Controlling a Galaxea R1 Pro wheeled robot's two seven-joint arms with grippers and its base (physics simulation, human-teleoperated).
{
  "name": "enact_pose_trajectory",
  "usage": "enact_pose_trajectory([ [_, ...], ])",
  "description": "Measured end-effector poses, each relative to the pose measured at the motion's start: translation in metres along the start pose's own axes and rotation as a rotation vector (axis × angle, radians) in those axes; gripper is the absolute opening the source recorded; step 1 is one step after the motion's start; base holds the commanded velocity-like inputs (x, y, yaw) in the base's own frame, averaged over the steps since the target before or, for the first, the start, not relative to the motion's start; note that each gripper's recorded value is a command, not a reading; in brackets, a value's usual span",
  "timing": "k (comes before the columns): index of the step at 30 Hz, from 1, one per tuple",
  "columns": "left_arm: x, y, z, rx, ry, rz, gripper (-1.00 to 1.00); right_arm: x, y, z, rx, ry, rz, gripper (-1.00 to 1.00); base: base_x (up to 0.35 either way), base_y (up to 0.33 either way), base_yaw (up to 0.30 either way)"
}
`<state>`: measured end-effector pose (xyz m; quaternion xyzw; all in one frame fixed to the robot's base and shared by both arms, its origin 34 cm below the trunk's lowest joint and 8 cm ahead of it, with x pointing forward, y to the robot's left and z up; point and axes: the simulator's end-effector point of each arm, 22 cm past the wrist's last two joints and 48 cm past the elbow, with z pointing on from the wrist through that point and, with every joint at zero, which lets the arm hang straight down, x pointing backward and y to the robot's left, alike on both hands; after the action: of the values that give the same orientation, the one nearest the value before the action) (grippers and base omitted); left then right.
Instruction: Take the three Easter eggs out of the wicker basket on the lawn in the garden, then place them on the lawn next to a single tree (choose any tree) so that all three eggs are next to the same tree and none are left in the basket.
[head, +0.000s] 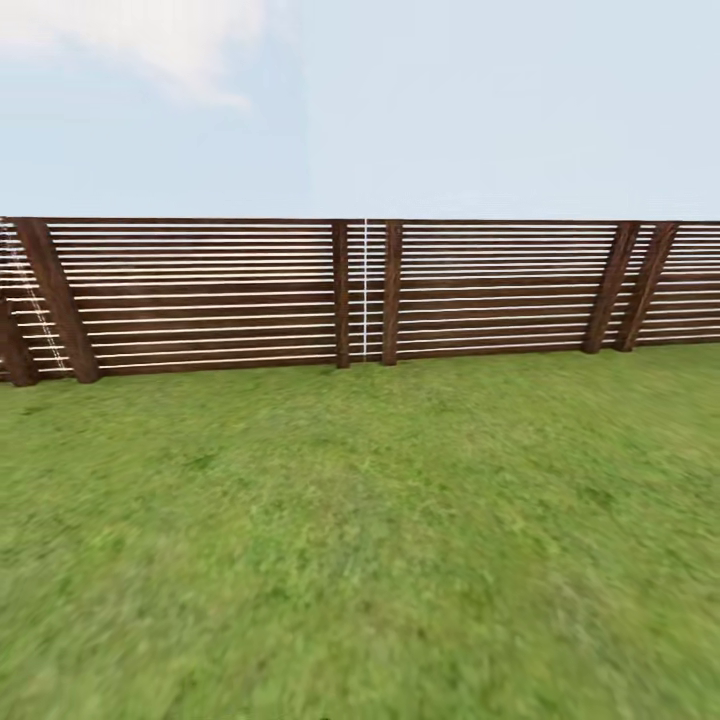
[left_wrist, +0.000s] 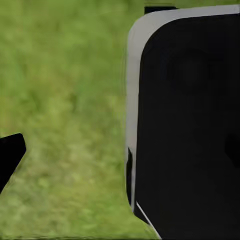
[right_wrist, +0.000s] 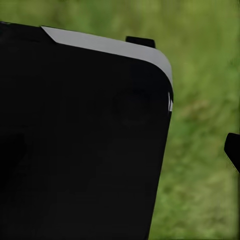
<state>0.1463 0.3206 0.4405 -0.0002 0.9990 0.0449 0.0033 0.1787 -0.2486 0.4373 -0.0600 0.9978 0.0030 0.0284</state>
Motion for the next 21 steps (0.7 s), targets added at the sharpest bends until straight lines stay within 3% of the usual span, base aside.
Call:
enact_pose_trajectory([
  [4, -0.001, 0.033, -0.001, -0.042, -0.001, 0.006, 1.0, 0.001, 0.002, 0.0, -0.003, 0.002, -0.001, 1.0, 0.0, 0.0, 0.285],
  [9, 0.0, 0.01, 0.0, -0.014, 0.0, 0.0, 1.0, 0.0, 0.005, 0.0, -0.007, -0.006, -0.003, 1.0, 0.0, 0.0, 0.285],
  [13, 0.0, 0.015, 0.0, -0.02, 0.001, -0.001, 1.0, -0.018, 0.006, -0.001, -0.008, -0.1, 0.002, 1.0, 0.0, 0.0, 0.288],
  [21, 0.0, 0.012, 0.0, -0.017, 0.001, 0.001, 1.0, -0.019, 0.006, -0.002, -0.002, -0.117, 0.004, 1.0, 0.0, 0.0, 0.293],
])
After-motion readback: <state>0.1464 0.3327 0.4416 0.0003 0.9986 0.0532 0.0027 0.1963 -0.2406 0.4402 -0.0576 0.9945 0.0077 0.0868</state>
